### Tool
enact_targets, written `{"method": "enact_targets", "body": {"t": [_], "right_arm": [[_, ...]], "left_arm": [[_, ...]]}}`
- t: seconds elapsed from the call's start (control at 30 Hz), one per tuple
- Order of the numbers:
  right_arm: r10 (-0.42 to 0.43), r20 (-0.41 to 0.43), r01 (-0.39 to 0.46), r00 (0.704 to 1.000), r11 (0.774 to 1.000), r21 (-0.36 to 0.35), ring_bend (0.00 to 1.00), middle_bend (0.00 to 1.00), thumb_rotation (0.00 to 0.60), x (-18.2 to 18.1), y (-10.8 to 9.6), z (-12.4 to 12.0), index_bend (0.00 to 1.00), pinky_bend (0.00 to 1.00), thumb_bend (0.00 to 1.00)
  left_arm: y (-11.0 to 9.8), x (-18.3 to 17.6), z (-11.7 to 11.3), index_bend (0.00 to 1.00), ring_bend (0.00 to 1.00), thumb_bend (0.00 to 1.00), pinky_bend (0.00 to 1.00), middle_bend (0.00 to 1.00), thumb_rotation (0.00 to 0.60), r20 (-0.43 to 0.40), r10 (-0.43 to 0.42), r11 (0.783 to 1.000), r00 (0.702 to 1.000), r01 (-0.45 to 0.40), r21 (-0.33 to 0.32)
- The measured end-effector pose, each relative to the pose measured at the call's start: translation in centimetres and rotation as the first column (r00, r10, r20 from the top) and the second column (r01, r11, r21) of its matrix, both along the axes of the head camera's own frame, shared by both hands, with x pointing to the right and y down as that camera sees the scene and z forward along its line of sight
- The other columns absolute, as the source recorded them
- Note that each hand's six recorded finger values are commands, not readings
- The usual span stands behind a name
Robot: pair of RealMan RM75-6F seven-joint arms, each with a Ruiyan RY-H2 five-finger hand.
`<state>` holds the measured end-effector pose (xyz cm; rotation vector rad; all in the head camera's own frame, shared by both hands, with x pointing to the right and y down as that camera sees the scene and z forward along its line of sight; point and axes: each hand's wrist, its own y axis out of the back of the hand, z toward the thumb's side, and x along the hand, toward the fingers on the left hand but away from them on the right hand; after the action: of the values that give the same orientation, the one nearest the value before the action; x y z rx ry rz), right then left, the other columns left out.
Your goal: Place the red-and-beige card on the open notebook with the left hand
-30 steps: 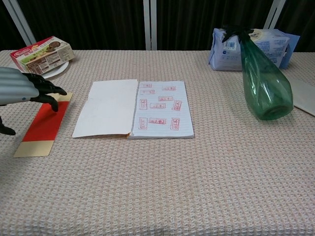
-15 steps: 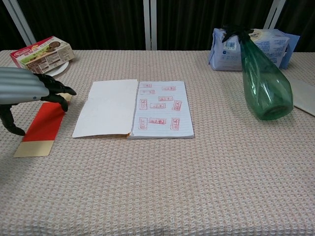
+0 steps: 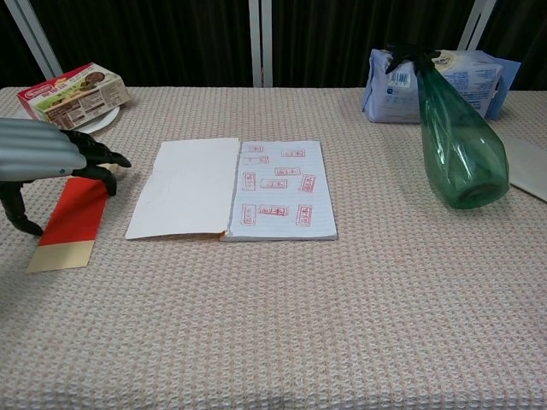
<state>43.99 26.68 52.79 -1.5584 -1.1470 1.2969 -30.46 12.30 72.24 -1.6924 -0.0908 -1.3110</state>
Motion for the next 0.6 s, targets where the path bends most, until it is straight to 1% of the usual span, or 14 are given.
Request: {"method": "enact_targets", "body": {"t": [0.17,0.3,0.6], "right_arm": [[-0.005,0.002,0.005,1.0,1.0,-0.002,0.1,0.21,0.6,-0.2,-0.1,0.1,0.25,0.17,0.18],[-0.007,0.002,0.007,1.0,1.0,-0.005,0.1,0.21,0.6,-0.2,-0.1,0.1,0.25,0.17,0.18],[-0.009,-0.001,0.009,1.0,1.0,-0.002,0.1,0.21,0.6,-0.4,-0.1,0.0,0.26,0.17,0.18]], "left_arm": [[-0.1,-1.2,-0.1,0.21,0.0,0.08,0.07,0.0,0.6,0.025,-0.034,0.999,0.999,0.034,-0.002],[0.0,-2.5,0.2,0.21,0.0,0.08,0.07,0.0,0.6,0.043,-0.08,0.997,0.996,0.08,-0.008],[0.1,-3.9,0.5,0.21,0.0,0.05,0.07,0.0,0.6,0.042,-0.138,0.99,0.99,0.138,-0.003]]}}
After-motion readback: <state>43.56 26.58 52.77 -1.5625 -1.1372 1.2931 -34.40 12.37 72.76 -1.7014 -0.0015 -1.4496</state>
